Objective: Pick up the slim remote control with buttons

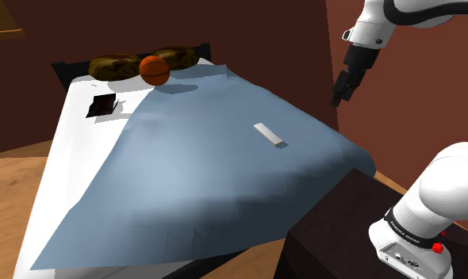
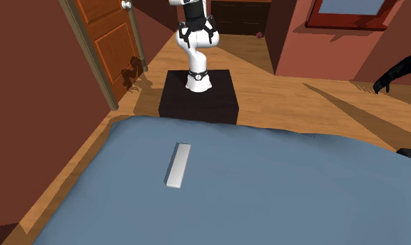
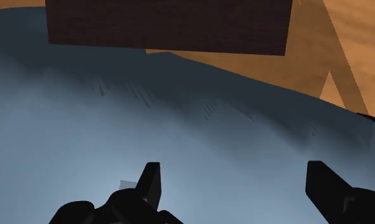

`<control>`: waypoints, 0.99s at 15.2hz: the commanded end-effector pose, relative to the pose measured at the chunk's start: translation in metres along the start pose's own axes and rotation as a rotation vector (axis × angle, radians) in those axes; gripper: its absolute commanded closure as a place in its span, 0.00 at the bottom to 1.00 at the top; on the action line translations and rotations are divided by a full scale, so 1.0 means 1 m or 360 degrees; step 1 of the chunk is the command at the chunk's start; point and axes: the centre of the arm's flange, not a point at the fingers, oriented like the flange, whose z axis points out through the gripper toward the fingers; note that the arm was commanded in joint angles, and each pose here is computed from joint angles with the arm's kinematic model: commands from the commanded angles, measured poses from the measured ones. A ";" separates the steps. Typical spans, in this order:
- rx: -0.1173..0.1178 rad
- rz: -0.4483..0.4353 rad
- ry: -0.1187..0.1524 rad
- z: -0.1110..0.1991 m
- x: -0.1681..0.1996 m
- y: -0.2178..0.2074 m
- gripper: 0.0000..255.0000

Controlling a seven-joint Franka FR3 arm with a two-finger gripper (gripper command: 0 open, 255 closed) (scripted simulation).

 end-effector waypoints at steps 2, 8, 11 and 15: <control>-0.0007 0.0003 -0.0001 0.009 0.009 0.003 0.00; -0.0051 0.0021 -0.0007 0.060 0.066 0.022 0.00; -0.0073 0.0030 -0.0010 0.086 0.093 0.032 0.00; -0.0103 0.0042 -0.0014 0.120 0.131 0.046 0.00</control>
